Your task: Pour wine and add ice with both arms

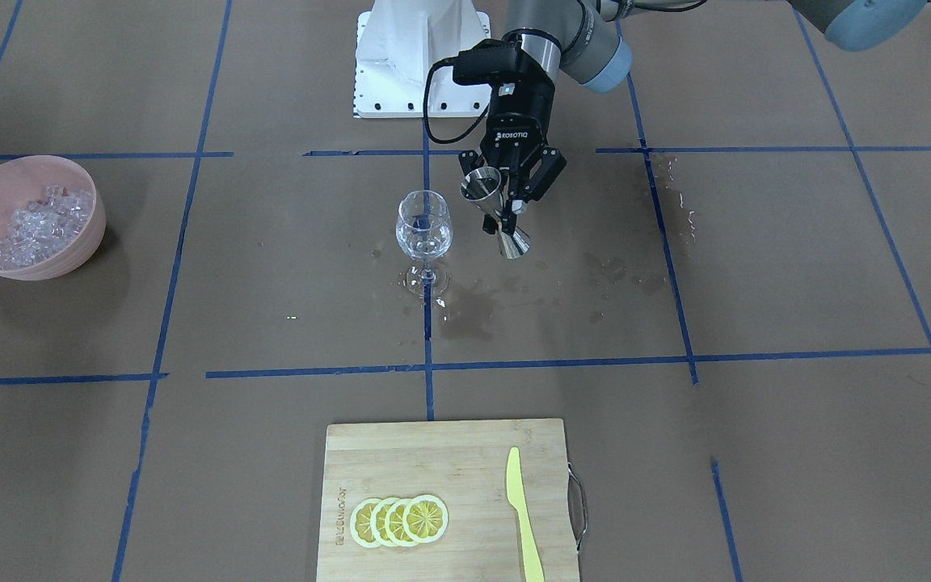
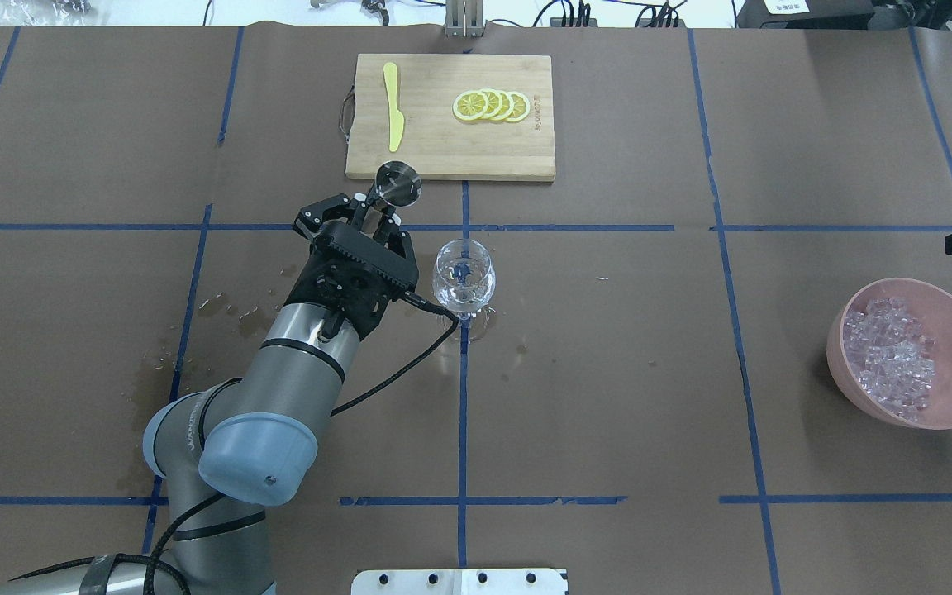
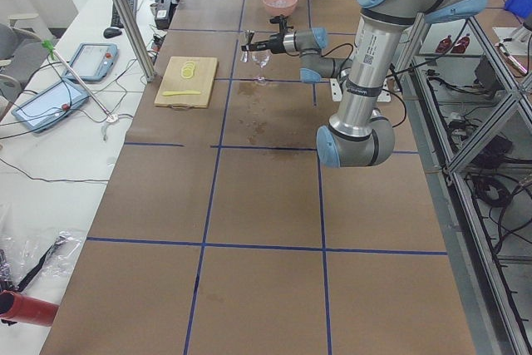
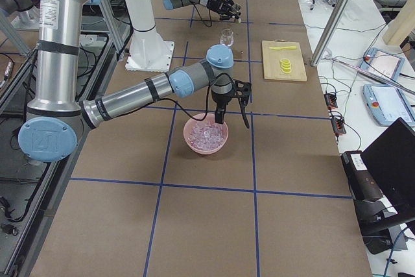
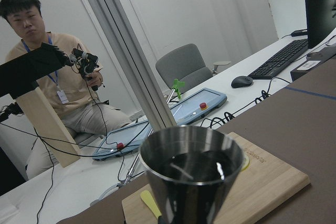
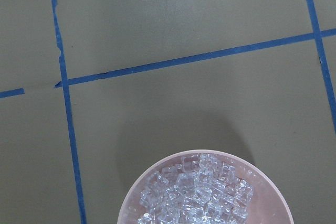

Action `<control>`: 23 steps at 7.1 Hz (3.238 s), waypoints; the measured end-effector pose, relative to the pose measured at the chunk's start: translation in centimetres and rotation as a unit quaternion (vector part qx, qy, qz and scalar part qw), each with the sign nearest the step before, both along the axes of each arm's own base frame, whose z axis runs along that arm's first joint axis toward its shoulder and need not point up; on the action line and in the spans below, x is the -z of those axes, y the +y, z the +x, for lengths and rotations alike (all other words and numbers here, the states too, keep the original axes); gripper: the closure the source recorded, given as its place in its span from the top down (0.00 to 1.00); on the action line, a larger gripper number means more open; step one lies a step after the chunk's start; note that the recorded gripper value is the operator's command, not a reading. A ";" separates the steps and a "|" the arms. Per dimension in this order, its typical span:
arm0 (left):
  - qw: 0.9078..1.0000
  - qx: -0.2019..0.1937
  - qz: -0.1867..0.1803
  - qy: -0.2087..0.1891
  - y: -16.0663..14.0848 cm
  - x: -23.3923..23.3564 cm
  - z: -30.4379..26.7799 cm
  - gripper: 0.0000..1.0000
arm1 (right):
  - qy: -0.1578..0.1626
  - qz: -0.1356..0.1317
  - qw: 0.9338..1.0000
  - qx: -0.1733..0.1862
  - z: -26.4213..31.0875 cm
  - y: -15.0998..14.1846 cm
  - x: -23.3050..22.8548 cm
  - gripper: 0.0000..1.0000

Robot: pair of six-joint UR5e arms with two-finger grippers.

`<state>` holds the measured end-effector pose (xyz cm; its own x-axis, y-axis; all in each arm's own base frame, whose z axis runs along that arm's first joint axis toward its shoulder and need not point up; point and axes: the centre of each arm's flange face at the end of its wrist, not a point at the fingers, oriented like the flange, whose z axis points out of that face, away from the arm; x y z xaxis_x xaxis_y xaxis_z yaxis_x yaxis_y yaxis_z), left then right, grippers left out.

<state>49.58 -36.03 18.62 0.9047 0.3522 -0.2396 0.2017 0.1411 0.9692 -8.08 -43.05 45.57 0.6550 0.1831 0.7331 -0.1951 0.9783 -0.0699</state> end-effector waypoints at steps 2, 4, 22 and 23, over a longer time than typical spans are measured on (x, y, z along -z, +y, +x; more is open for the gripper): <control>0.999 -0.035 0.008 -0.022 0.4 0.1 0.8 0.00 | -0.001 0.001 1.000 0.000 0.0 -0.1 0.1 1.00; 0.998 -0.049 0.012 -0.033 1.1 0.0 1.3 0.00 | -0.001 0.002 1.000 0.000 0.0 0.0 0.1 1.00; 0.954 -0.059 0.112 -0.272 0.8 1.7 1.5 0.00 | -0.001 0.002 1.000 0.001 0.0 0.0 0.1 1.00; 0.950 -0.058 0.117 -0.284 0.8 1.8 1.4 0.00 | -0.001 0.002 1.000 0.001 0.0 0.0 0.1 1.00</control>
<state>51.00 -35.27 16.85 0.8164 0.4417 0.3720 -0.3660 -0.1024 0.9250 -8.11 -43.09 45.45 0.6532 0.1785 0.7359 -0.1935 0.9789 -0.0657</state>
